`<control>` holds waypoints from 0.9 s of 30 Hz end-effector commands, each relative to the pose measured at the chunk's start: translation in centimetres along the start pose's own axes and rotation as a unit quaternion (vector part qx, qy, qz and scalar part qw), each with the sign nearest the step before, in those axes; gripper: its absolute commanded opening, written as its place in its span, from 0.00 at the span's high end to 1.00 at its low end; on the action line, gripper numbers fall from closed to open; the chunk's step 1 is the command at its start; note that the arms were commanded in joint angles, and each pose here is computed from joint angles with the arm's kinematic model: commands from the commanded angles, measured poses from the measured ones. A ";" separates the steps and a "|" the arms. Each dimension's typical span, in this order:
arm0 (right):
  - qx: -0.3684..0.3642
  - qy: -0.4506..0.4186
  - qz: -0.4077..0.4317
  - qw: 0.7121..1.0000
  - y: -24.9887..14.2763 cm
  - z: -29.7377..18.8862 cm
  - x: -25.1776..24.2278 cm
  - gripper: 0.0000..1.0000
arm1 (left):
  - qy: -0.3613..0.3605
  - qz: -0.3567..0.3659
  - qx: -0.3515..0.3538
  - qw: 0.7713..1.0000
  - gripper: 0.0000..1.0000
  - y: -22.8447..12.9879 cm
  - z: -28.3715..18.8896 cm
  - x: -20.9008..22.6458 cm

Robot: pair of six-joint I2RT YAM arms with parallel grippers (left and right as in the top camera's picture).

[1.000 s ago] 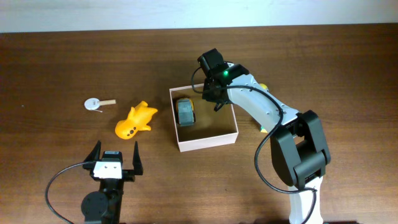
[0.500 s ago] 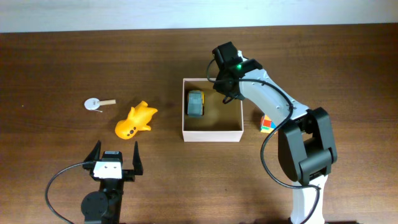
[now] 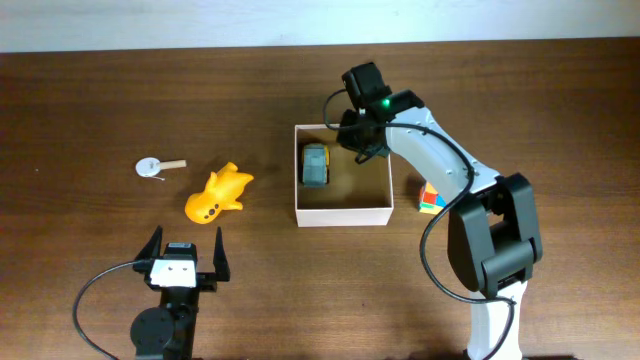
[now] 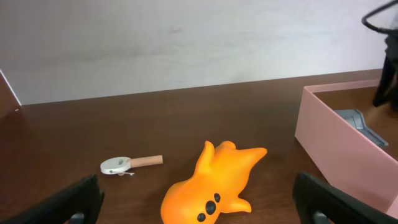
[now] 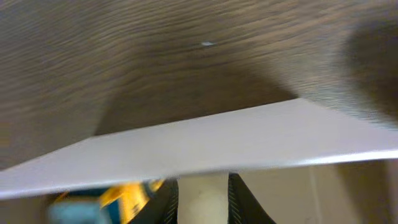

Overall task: Pack container
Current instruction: 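Raise the right gripper and move it toward the colorful cube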

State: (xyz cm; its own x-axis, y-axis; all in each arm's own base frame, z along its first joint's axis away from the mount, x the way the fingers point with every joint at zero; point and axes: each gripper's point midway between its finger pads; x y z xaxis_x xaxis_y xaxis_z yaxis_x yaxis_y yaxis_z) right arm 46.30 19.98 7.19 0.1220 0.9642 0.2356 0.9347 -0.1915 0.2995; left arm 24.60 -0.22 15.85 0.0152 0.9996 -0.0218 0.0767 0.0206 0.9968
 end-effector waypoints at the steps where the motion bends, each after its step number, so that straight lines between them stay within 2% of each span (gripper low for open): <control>1: 0.004 0.049 -0.042 0.998 0.6 -1.6 2.3 0.78 | 0.005 -0.001 0.001 1.000 0.01 -0.2 0.0 0.2; 5: 0.001 0.056 -0.084 0.995 1.1 -3.6 3.3 0.76 | 0.005 -0.001 0.001 1.000 0.01 -0.2 0.0 0.2; 9: -0.009 0.047 -0.130 0.990 2.0 -6.4 3.3 0.62 | 0.005 -0.001 0.001 1.000 0.01 -0.2 0.0 0.2; 12: -0.018 -0.007 -0.145 0.989 2.8 -8.7 1.1 0.46 | 0.005 -0.001 0.001 1.000 0.01 -0.2 0.0 0.2; 15: -0.016 -0.073 -0.130 0.989 3.2 -10.9 -2.4 0.37 | 0.005 -0.001 0.001 1.000 0.01 -0.2 0.0 0.2; 20: 0.003 -0.115 -0.099 0.988 3.2 -13.1 -7.0 0.22 | 0.005 -0.001 0.001 1.000 0.01 -0.2 0.0 0.2; 27: 0.005 -0.133 -0.080 0.988 2.5 -18.3 -11.1 0.12 | 0.005 -0.001 0.001 1.000 0.01 -0.2 0.0 0.2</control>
State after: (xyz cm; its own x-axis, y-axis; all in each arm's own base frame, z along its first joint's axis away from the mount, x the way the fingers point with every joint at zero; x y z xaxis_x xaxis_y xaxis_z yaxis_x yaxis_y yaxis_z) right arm 42.44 7.26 17.67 0.0521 0.9976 -0.0464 0.9741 -0.0405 0.2227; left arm 24.60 -0.22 15.85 0.0152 0.9996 -0.0218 0.0767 0.0206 0.9968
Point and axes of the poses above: each gripper's point midway between its finger pads, its own z axis out along the fingers, its own x axis along the line the jaws close on, y = z × x, and after that the axes turned 6 degrees about -z, right-handed
